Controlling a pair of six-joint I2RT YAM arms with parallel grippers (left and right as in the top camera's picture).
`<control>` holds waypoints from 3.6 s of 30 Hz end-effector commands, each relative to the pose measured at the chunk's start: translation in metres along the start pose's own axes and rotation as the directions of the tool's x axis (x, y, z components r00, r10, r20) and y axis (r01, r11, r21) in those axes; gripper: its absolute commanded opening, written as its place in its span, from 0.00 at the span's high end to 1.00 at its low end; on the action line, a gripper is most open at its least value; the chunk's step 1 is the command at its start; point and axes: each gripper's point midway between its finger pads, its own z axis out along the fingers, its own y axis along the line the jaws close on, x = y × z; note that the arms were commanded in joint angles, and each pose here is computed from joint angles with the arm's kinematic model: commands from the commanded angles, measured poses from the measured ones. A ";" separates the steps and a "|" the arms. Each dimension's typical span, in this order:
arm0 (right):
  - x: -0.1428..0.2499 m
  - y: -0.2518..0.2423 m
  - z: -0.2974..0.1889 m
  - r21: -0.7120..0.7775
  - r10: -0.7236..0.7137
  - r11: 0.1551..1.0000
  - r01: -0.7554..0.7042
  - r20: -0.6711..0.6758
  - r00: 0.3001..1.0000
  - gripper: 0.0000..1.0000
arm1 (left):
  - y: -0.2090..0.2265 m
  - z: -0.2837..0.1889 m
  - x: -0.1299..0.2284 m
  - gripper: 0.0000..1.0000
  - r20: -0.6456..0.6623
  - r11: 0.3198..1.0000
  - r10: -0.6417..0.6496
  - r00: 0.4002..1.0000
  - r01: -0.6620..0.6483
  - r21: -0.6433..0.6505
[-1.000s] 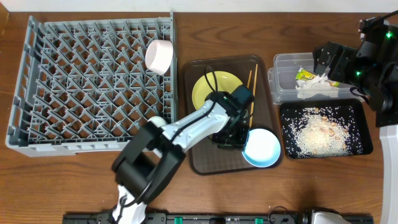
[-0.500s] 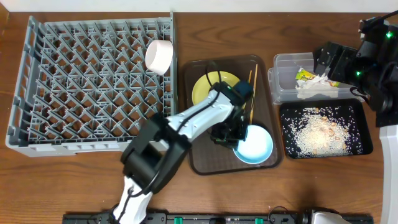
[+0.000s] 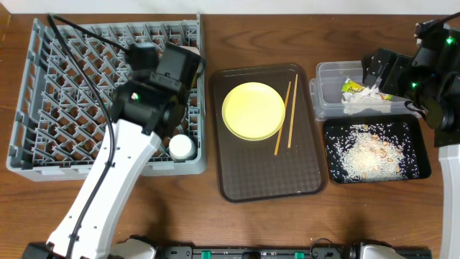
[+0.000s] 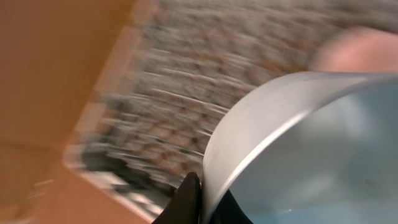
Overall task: Sort waste into correct bins and load items into the dishwasher
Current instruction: 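Lower the blue bowl into the rack beside the pink bowl, release, then move left gripper to the rim of the yellow plate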
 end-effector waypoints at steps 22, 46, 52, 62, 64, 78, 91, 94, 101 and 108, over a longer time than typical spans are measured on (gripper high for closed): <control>-0.003 -0.004 0.000 0.012 0.020 1.000 -0.020 0.006 1.000 0.01 | -0.073 0.055 0.018 0.93 0.231 0.836 0.316 0.920 -0.155 -0.527; -0.003 -0.004 0.000 0.012 0.020 1.000 -0.020 0.006 1.000 0.01 | -0.086 0.074 0.035 0.93 0.198 0.825 0.341 0.919 -0.192 -0.532; -0.003 -0.003 0.000 0.012 0.020 1.000 -0.020 0.006 1.000 0.01 | -0.088 0.079 0.041 0.93 0.162 0.802 0.388 0.907 -0.246 -0.544; -0.002 -0.004 0.000 0.012 0.020 1.000 -0.020 0.005 1.000 0.01 | -0.098 0.069 0.050 0.93 0.132 0.790 0.453 0.882 -0.328 -0.518; -0.002 -0.004 0.000 0.012 0.020 1.000 -0.020 0.003 1.000 0.01 | -0.107 0.066 0.060 0.92 0.110 0.800 0.466 0.878 -0.365 -0.477; -0.002 -0.004 0.000 0.013 0.021 1.000 -0.021 0.003 1.000 0.01 | -0.119 0.075 0.102 0.92 -0.089 0.805 0.513 0.854 -0.514 -0.296; -0.002 -0.004 0.000 0.012 0.020 1.000 -0.020 0.003 1.000 0.01 | -0.130 0.062 0.145 0.70 -0.309 0.857 0.482 0.820 -0.514 -0.026; -0.002 -0.004 0.000 0.013 0.020 1.000 -0.020 0.003 1.000 0.01 | -0.135 0.051 0.132 0.54 -0.288 0.873 0.474 0.832 -0.486 0.033; -0.002 -0.004 0.000 0.013 0.021 1.000 -0.021 0.003 1.000 0.01 | -0.163 0.004 0.085 0.16 -0.133 0.869 0.423 0.896 -0.360 0.339; -0.002 -0.004 0.000 0.013 0.021 1.000 -0.021 0.003 1.000 0.01 | -0.204 -0.058 0.052 0.09 0.003 0.691 0.310 0.951 -0.228 0.686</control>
